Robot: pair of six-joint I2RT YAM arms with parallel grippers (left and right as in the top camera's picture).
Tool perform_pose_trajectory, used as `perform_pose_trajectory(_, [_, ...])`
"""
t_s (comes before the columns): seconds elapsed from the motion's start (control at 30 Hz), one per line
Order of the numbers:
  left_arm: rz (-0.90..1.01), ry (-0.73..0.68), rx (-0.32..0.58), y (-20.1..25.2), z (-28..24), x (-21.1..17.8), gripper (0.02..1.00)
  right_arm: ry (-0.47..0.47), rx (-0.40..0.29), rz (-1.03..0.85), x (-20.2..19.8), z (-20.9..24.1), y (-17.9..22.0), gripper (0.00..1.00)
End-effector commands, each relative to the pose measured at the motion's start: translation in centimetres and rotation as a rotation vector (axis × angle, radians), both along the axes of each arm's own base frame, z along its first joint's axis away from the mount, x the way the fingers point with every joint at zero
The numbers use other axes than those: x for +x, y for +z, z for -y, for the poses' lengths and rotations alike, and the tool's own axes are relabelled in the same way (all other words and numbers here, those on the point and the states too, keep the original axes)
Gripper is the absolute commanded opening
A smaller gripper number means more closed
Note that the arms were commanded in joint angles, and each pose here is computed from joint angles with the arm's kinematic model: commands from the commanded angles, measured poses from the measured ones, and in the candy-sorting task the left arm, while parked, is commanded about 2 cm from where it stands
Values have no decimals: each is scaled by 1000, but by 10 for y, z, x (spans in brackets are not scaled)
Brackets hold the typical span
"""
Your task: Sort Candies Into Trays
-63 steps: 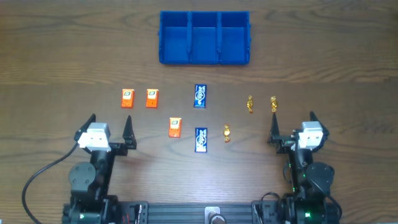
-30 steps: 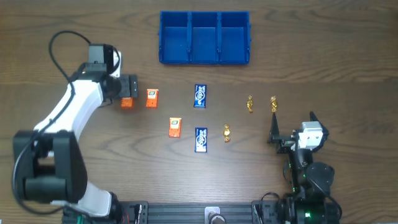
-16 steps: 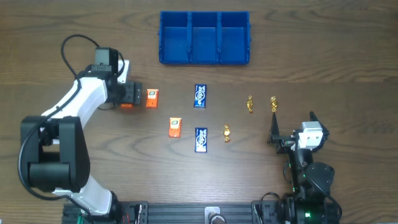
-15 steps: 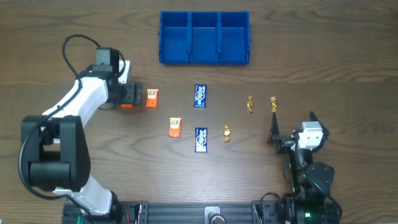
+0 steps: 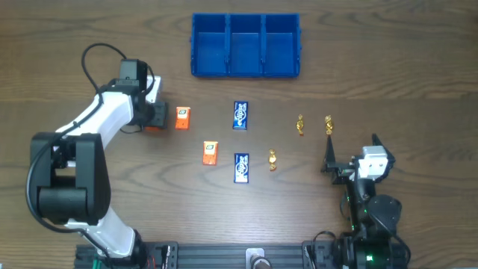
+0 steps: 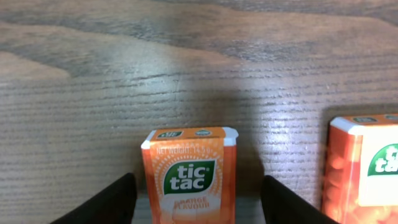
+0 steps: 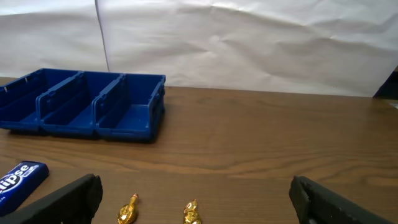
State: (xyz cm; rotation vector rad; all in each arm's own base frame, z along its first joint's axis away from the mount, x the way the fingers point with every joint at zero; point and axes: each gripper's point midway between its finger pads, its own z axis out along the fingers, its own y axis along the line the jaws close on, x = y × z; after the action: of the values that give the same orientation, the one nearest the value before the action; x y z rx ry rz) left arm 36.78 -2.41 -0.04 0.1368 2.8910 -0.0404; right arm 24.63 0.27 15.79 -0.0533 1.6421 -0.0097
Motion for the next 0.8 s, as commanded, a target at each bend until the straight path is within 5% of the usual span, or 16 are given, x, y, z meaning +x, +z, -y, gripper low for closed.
perform_pose_trajectory(0.03, [-7,0,-4,-8,1,5,538,0,-15,0,0,1,0,1000])
perform_pose_trajectory(0.2, [-4,21,11,-8,-3,6,354,0,-15,0,0,1,0,1000])
perform_pose_trajectory(0.43, [7,78,-2,6,-2,15,220,0,-15,0,0,1,0,1000])
perform_pose_trajectory(0.8, [374,169,-49,185,68,103,185,0,-15,0,0,1,0,1000])
